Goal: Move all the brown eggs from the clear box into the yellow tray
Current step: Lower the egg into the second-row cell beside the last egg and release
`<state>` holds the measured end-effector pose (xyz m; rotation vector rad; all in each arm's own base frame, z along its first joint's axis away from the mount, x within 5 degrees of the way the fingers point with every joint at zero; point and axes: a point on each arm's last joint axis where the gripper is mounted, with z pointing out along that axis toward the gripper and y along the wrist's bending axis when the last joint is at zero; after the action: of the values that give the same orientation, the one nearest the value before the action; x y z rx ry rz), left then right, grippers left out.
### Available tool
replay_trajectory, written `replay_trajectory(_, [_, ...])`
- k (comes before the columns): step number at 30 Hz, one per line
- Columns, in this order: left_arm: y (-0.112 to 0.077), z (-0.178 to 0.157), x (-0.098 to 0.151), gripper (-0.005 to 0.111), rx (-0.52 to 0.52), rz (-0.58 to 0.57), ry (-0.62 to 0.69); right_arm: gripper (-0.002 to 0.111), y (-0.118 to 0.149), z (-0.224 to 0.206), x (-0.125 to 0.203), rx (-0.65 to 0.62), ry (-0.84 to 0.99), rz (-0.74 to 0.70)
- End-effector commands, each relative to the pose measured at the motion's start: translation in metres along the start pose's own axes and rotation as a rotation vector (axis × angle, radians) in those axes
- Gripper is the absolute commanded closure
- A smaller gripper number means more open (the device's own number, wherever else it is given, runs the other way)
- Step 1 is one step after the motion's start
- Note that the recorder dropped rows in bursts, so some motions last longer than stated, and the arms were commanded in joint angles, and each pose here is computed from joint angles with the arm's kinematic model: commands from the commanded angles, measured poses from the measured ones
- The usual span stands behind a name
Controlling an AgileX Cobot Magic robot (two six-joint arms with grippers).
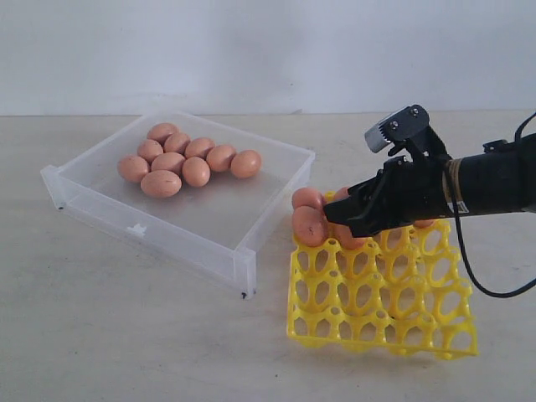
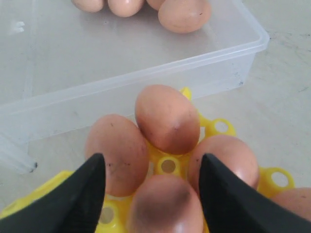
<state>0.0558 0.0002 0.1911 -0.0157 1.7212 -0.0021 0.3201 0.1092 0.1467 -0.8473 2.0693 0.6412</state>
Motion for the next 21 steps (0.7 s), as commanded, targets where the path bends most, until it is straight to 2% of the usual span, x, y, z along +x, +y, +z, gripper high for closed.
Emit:
replay_trajectory(1, [0.000, 0.000, -0.001, 0.111, 0.006, -0.004, -0.005, 0.052, -0.003, -0.002, -0.002, 0.004, -0.013, 0.004])
replay_trajectory(11, [0.000, 0.000, -0.001, 0.111, 0.006, -0.004, -0.005, 0.053, -0.002, -0.005, -0.008, 0.005, -0.046, 0.106])
replay_trajectory(14, [0.000, 0.000, -0.001, 0.111, 0.006, -0.004, -0.005, 0.053, 0.002, -0.012, -0.020, -0.012, -0.121, 0.138])
replay_trajectory(21, [0.000, 0.000, -0.001, 0.111, 0.006, -0.004, -0.005, 0.054, 0.018, -0.037, -0.069, -0.081, -0.435, 0.226])
